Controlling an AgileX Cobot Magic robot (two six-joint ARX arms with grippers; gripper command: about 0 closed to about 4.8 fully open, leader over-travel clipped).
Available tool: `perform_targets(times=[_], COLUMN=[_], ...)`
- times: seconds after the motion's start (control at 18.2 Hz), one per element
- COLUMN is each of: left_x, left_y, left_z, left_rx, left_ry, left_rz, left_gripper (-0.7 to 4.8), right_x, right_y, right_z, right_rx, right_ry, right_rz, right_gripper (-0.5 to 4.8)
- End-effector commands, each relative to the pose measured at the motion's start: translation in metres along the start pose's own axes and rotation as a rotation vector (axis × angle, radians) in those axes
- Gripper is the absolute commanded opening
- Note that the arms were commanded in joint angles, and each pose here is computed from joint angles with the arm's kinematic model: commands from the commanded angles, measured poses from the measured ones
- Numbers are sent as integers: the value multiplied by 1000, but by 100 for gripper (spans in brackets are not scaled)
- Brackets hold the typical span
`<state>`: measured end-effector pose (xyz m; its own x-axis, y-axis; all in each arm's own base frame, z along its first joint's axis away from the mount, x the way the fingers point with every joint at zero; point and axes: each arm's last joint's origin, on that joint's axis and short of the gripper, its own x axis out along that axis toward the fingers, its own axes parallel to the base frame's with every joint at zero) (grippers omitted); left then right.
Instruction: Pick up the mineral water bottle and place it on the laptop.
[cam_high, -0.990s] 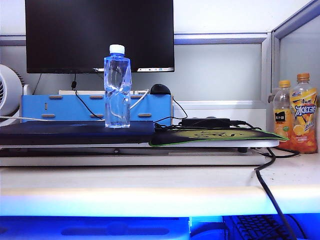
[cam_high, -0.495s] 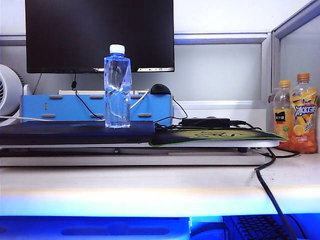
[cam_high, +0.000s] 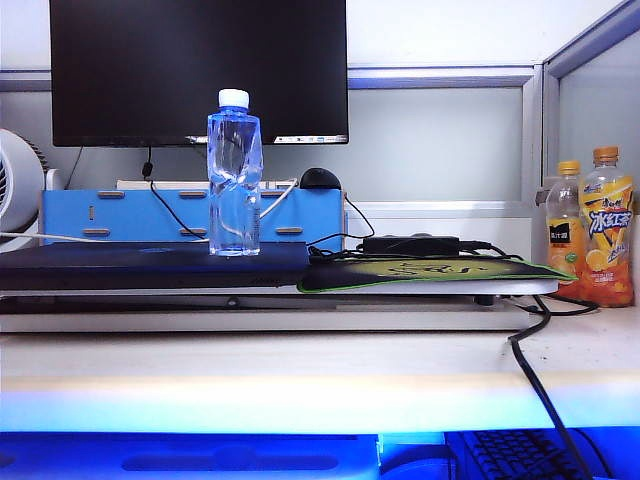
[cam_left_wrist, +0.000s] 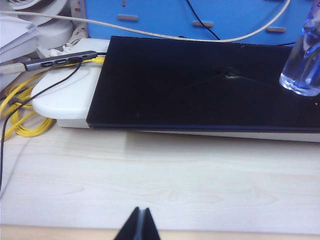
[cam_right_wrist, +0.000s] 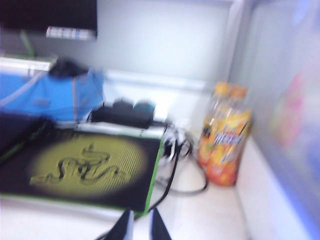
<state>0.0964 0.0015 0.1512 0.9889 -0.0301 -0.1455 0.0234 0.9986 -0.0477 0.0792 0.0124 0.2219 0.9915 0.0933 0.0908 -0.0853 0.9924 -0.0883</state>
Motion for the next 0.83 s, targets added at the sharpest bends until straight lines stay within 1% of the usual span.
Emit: perform_targets(times=[0.06, 0.22, 0.28, 0.55, 0.83], left_x=[0, 0, 0, 0, 0], left_y=[0, 0, 0, 0, 0], left_z=[0, 0, 0, 0, 0], left_rx=[1, 2, 2, 1, 1], left_ry=[0, -1, -1, 0, 0], left_rz=[-3, -3, -3, -3, -3], left_gripper=[-2, -2, -2, -2, -2], right_x=[4, 6, 7, 9, 9], right_y=[-1, -2, -2, -1, -4], right_z=[-13, -28, -34, -54, -68], right_rx=[21, 50, 61, 59, 57], right_ry=[25, 76, 111, 174, 244], right_rz=[4, -17, -23, -36, -78], right_gripper=[63, 63, 63, 63, 63])
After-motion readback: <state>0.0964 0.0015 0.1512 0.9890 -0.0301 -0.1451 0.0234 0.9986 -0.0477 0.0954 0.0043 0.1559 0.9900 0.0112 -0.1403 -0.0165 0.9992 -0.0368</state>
